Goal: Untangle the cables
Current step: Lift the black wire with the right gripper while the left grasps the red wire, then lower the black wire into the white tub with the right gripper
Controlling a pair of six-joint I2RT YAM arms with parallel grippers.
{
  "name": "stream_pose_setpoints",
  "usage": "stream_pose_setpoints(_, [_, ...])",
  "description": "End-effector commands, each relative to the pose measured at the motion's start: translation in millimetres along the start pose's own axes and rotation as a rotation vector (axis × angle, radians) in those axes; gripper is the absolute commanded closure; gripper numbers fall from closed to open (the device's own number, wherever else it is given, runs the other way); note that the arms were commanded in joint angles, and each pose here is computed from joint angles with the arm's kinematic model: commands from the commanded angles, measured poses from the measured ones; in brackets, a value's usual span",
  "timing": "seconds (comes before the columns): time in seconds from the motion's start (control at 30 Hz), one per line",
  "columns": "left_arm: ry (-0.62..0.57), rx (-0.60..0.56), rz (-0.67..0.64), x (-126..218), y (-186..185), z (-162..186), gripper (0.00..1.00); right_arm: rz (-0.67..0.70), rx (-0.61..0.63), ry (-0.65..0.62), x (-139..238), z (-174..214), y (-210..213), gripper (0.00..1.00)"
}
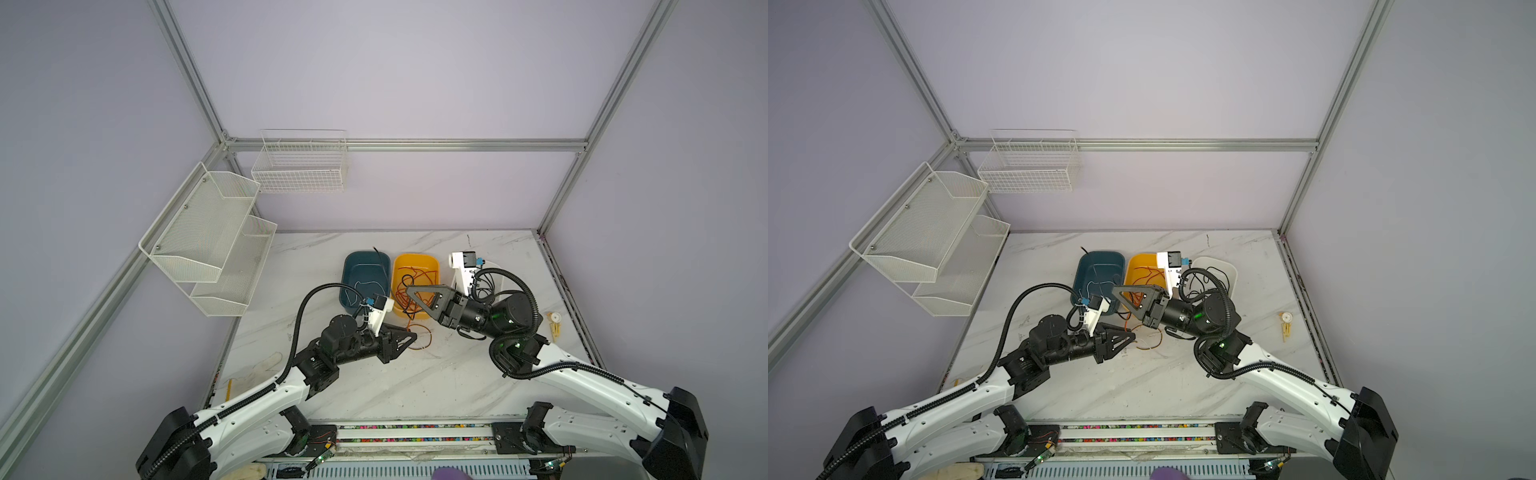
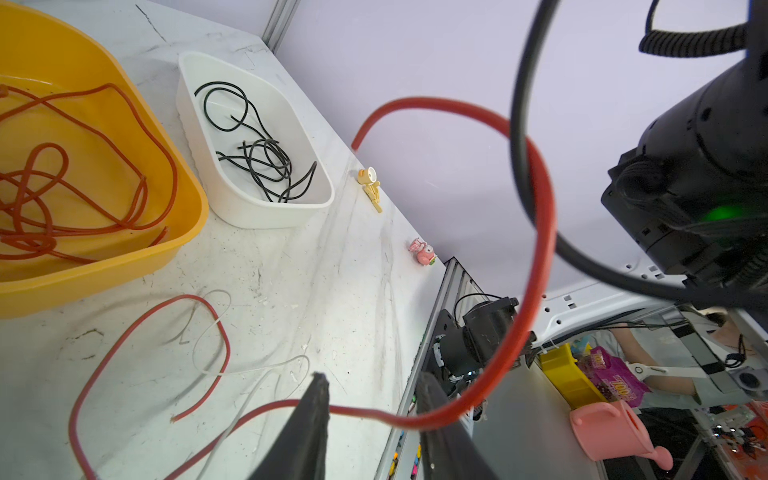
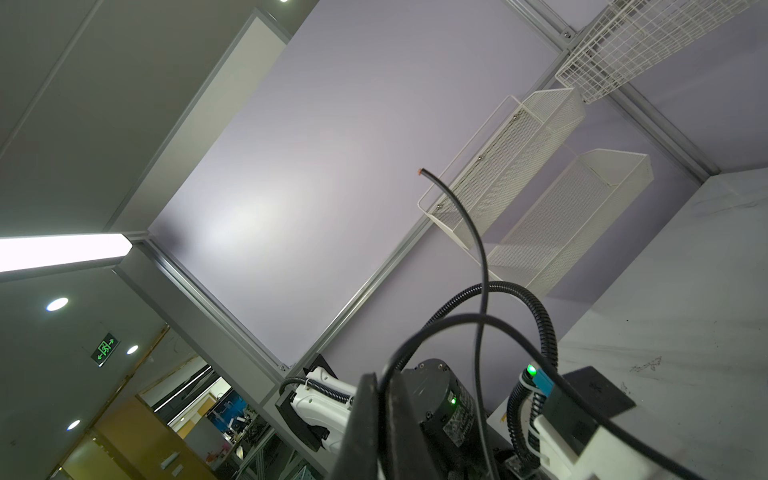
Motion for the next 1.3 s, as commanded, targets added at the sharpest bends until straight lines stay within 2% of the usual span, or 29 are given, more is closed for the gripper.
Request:
stream_pose_setpoints(0.0, [-0.093,-0.070,0.082,2,-27,-29,0.78,-0.061,0.015,-0.021,4,-6,15,1.00])
stream_pose_setpoints(0.17, [-0.074,-0.067,0.097,3,-27,-24,1.00,-0.046,0.030,-0.037,8,-8,18,1.00])
stream_pose_setpoints(0.3, [-0.059,-0.057,0.083,10,-23,-13,1.00,-0.013,0.033,-0.070,13,-13,18,1.00])
stream_pose_setpoints(0.47, [-0.054,-0.049,0.048,24,-15,1,1.00,0.080,0.001,-0.128,22,-25,-1,1.00])
stream_pose_setpoints(0.57, [-0.062,-0.050,0.028,33,-13,6,1.00,0.133,-0.031,-0.181,37,-38,-18,1.00])
stream_pose_setpoints(0.73, [-0.070,-0.060,0.002,46,-14,9,1.00,0.218,-0.014,-0.261,65,-61,-37,1.00])
stream_pose_setpoints(1.0, [-0.123,-0.083,-0.035,66,-20,3,1.00,0.555,0.010,-0.362,131,-88,-104,1.00])
stream_pose_setpoints(1.27, [-0.142,-0.089,-0.041,73,-27,-5,1.00,0.815,-0.014,-0.343,173,-87,-175,1.00])
Point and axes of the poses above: each gripper's point midway between its finger pads, its own x axis back along the fingers, its own y axis along the line the jaws close on, z = x × y, the point moved 4 cm from there along x, back along the fingers, and after that the axes turned 2 degrees about x, right-handed, at the moved point
